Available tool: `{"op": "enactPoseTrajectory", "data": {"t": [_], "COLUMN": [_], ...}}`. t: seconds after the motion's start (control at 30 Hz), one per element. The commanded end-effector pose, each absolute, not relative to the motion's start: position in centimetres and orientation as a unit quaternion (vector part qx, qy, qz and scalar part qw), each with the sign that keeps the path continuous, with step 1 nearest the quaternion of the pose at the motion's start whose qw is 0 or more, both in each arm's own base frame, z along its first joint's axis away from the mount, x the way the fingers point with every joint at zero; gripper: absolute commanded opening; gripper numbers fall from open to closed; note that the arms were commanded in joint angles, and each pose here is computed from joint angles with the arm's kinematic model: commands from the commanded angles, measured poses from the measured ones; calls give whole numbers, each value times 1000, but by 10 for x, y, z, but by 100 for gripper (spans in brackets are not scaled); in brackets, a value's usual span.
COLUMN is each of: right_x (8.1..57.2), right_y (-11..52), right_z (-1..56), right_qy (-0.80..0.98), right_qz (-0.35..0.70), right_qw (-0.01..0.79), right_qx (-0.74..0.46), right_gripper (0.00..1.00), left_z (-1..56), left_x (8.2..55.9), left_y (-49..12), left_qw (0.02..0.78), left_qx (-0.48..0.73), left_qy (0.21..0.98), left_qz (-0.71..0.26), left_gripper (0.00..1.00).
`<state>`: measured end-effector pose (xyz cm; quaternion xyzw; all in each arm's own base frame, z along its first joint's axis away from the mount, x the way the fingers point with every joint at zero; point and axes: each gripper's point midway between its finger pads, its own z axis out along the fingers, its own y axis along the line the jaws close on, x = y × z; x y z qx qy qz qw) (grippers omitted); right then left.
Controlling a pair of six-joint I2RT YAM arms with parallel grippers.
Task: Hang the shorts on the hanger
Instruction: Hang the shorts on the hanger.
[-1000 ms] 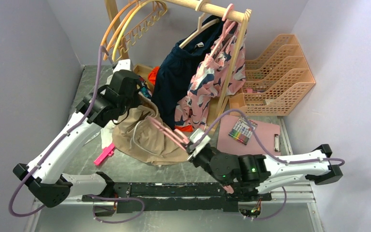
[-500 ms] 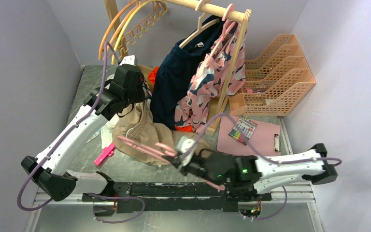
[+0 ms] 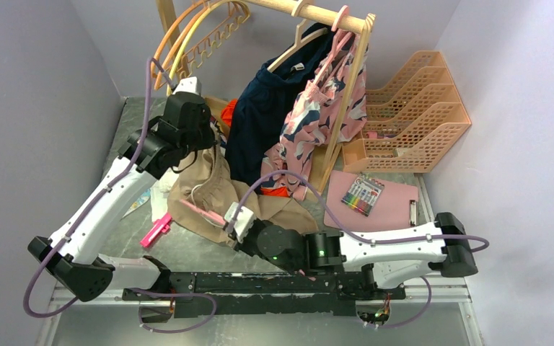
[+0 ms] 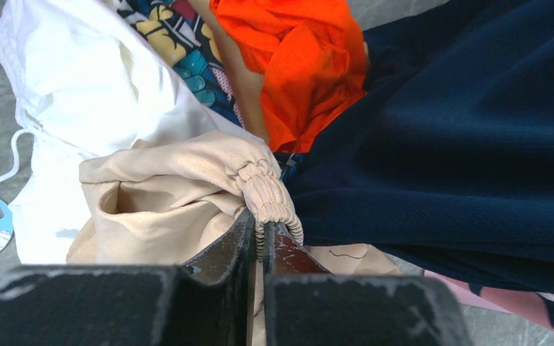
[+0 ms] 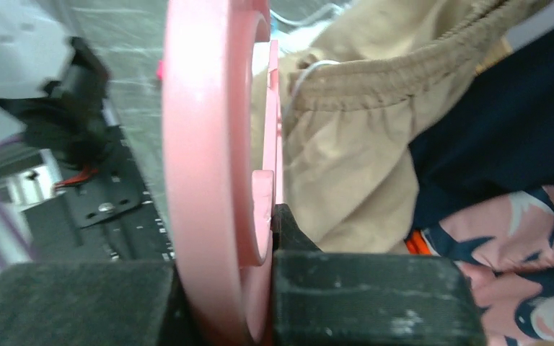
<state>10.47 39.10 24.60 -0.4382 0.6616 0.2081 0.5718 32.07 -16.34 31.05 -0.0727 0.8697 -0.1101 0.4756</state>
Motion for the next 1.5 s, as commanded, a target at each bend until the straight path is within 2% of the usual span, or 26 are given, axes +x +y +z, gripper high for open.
{"op": "enactPoseTrajectory", "data": {"t": [0.0,0.17,0.37,0.5,0.7,0.93,1.13,1.3,1.47], "right_x": [66,66,124,148,157,165,165,150,143], "right_y": [404,431,424,396,326,252,221,227,233], "right_z": [284,255,236,253,304,332,353,354,311], "right_qy": [594,611,677,691,690,691,687,671,694], "right_qz": [322,287,158,116,105,66,73,155,147], "right_qw": [576,552,606,639,669,686,691,678,642], "right_qx": [-459,-489,-387,-318,-254,-218,-211,-257,-292], "right_gripper": [0,0,0,0,0,0,0,0,0], "left_z": [355,364,362,368,406,462,503,474,407], "left_x": [327,328,323,317,301,277,253,254,263], "left_y": [-163,-167,-163,-158,-138,-117,-106,-127,-138], "left_qw": [520,525,523,528,558,604,637,598,544], "left_qx": [-77,-76,-77,-79,-80,-77,-63,-33,-42], "left_qy": [840,834,835,832,814,779,747,775,816], "left_qz": [-138,-151,-150,-147,-140,-153,-180,-201,-189], "left_gripper": [7,7,7,7,7,7,7,7,7]}}
